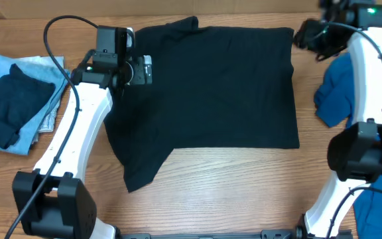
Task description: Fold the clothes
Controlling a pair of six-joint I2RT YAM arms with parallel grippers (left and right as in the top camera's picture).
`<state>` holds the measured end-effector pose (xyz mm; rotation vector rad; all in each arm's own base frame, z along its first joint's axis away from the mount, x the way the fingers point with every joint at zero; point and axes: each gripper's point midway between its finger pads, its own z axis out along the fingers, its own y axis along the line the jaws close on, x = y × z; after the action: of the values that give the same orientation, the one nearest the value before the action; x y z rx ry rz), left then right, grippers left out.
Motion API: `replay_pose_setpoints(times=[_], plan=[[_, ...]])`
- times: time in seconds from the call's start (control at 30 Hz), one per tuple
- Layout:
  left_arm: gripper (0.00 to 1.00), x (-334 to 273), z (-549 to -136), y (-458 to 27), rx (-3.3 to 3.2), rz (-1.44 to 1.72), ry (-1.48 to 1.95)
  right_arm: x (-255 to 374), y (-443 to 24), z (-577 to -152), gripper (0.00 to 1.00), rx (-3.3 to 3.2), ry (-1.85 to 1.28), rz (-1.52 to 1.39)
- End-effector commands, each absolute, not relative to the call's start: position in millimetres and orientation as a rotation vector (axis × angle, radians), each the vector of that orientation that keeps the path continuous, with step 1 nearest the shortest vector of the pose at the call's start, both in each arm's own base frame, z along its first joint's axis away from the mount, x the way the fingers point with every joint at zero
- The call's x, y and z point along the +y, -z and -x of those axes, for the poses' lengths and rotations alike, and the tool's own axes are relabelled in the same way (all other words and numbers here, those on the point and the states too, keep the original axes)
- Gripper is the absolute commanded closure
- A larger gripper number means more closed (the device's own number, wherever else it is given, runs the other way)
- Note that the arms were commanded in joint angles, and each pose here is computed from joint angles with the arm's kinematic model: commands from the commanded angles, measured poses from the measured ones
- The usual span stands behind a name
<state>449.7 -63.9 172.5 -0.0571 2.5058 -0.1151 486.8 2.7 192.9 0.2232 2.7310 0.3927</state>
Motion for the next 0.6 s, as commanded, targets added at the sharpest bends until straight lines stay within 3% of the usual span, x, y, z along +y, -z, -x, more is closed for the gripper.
replay_pose_setpoints(times=[0.0,0.17,0.33,0.57], plan=[[0.15,-52.6,-447.7,-166.3,2.531,0.088,0.101,37.5,-180.0,-471.9,0.96,2.807,-0.423,-0.082],[0.12,-29.0,-451.4,-161.0,2.535,0.154,0.079,66.1,-123.9,-454.0,0.96,2.915,-0.445,-0.018],[0.1,-16.3,-453.7,-136.4,2.59,0.193,0.059,80.1,-55.4,-408.8,0.96,3.081,-0.457,0.002],[0.1,-16.9,-460.7,-86.9,2.679,0.2,0.061,110.0,-17.9,-375.9,0.96,3.149,-0.458,0.156]])
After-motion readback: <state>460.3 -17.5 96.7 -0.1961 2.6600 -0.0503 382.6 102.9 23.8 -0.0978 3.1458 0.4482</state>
